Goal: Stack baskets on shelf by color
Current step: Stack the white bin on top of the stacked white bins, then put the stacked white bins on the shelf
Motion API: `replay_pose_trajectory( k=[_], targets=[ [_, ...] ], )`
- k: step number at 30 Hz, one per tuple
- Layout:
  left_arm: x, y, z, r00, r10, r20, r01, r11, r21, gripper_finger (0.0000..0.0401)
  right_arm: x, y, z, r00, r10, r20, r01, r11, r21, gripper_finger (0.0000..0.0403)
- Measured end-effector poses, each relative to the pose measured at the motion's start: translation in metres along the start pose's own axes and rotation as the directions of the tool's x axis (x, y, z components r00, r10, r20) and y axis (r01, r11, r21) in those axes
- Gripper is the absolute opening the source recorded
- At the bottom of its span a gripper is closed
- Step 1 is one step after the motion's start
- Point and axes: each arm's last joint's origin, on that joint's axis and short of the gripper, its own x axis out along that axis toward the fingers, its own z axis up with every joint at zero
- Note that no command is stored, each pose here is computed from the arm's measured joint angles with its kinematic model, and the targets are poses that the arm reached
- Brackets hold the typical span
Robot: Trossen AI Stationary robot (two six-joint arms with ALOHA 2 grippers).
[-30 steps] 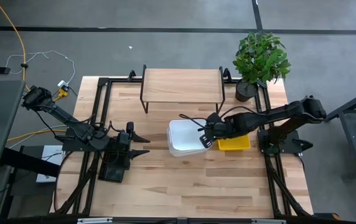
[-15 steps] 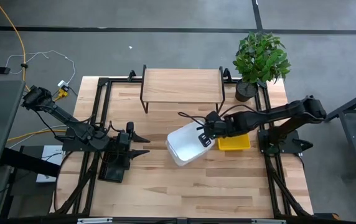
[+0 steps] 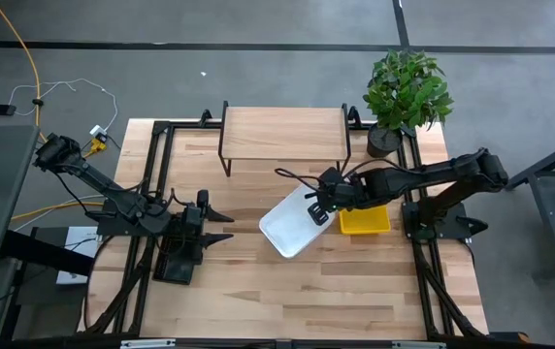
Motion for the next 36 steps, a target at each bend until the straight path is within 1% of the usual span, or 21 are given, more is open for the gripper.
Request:
replay_pose_trajectory(
  k=[5, 9, 17, 19, 21, 24, 27, 31, 33, 36],
  targets=[
    [0.0, 0.0, 0.0, 1.0, 0.0, 0.0, 0.0, 1.0, 0.0, 0.0176, 0.012, 0.004, -0.003, 0.999, -0.017, -0.04, 0.017, 1.0, -0.013, 0.0],
    [0.0, 0.0, 0.0, 1.0, 0.0, 0.0, 0.0, 1.0, 0.0, 0.0176, 0.027, 0.009, -0.007, 0.995, -0.018, -0.103, 0.015, 0.999, -0.032, 0.0],
    [0.0, 0.0, 0.0, 1.0, 0.001, -0.003, -0.001, 1.0, 0.002, 0.0176, 0.027, 0.008, -0.006, 0.997, -0.046, -0.069, 0.041, 0.997, -0.067, 0.0001],
    [0.0, 0.0, 0.0, 1.0, 0.001, -0.003, -0.001, 1.0, 0.002, 0.0176, 0.026, 0.008, -0.006, 0.997, -0.048, -0.068, 0.042, 0.996, -0.081, 0.0007],
    [0.0, 0.0, 0.0, 1.0, 0.001, -0.003, -0.001, 1.0, 0.002, 0.0176, 0.025, 0.007, -0.007, 0.997, -0.056, -0.061, 0.051, 0.995, -0.086, 0.0023],
    [0.0, 0.0, 0.0, 1.0, 0.001, -0.003, -0.001, 1.0, 0.002, 0.0176, 0.021, 0.007, -0.009, 0.996, -0.087, -0.038, 0.082, 0.99, -0.114, 0.006],
    [0.0, 0.0, 0.0, 1.0, 0.001, -0.003, -0.001, 1.0, 0.002, 0.0176, 0.016, 0.009, -0.012, 0.997, -0.069, -0.031, 0.064, 0.988, -0.138, 0.0105],
    [0.0, 0.0, -0.001, 1.0, 0.001, -0.007, -0.001, 1.0, 0.004, 0.0176, 0.005, 0.012, -0.016, 0.995, -0.062, -0.072, 0.046, 0.977, -0.208, 0.0157],
    [0.0, 0.0, -0.001, 1.0, 0.002, -0.01, -0.002, 1.0, 0.006, 0.0176, 0.001, 0.015, -0.022, 0.995, -0.064, -0.076, 0.043, 0.967, -0.249, 0.0175],
    [0.0, 0.0, -0.001, 1.0, 0.002, -0.01, -0.002, 1.0, 0.006, 0.0176, -0.003, 0.024, -0.034, 0.994, -0.016, -0.11, -0.02, 0.945, -0.325, 0.0191]
  ],
)
